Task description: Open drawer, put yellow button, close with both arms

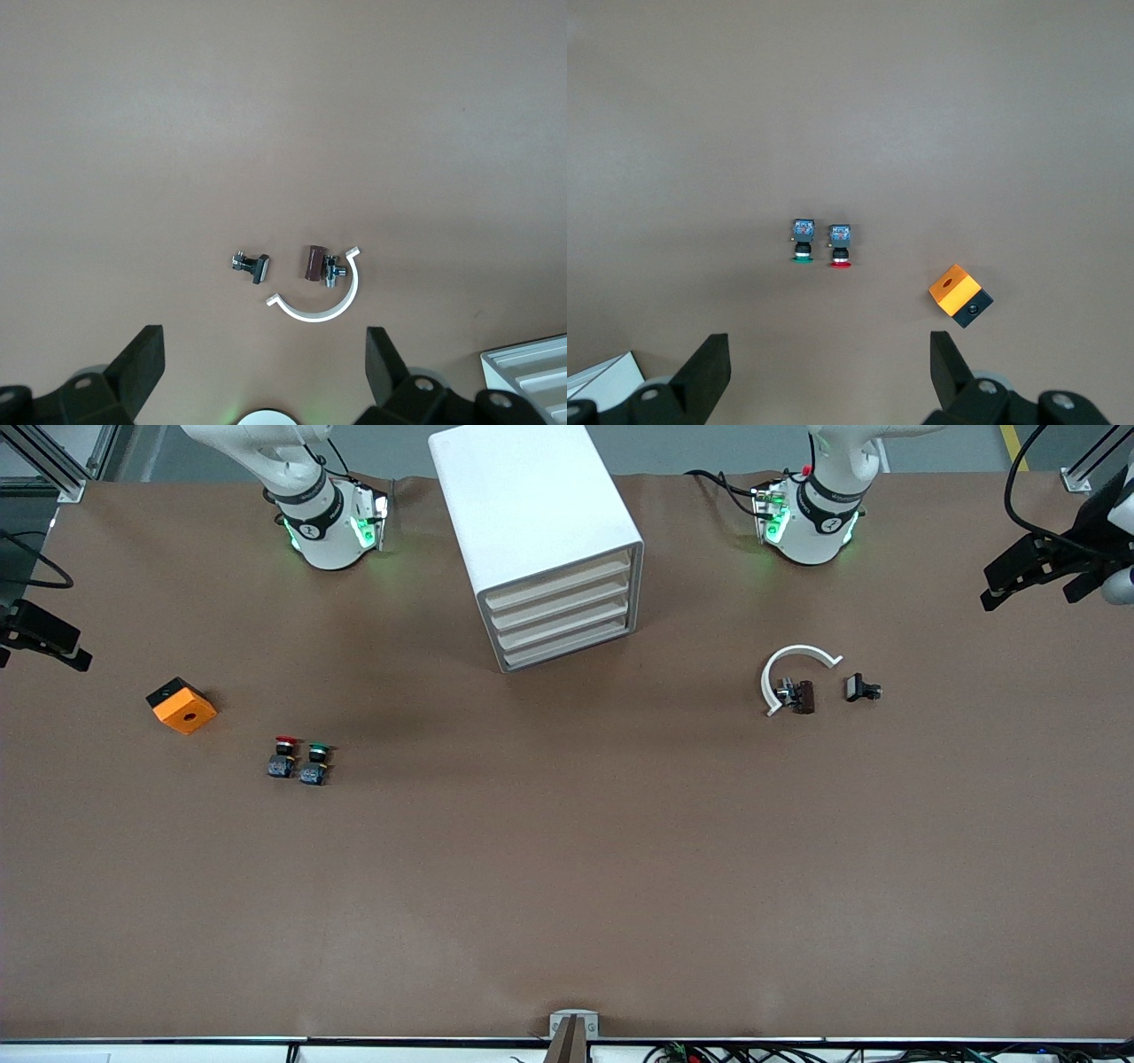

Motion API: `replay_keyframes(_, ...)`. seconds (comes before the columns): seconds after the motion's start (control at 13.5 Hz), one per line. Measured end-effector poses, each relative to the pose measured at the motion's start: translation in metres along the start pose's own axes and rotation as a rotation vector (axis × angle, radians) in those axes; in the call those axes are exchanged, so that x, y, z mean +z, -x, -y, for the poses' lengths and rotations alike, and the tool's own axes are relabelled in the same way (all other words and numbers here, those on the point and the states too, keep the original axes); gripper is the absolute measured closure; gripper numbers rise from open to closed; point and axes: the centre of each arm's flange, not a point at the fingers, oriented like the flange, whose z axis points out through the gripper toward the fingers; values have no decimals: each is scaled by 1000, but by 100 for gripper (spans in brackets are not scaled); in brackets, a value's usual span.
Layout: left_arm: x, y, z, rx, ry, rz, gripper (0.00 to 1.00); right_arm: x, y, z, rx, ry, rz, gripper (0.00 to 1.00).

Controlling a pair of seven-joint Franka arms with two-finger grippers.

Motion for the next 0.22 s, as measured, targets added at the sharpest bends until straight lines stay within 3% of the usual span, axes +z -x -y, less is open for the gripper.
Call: replay_keyframes(0.22, 1, 0, -1, 2, 0, 3, 0, 0, 0, 0, 0, 0, 0, 0)
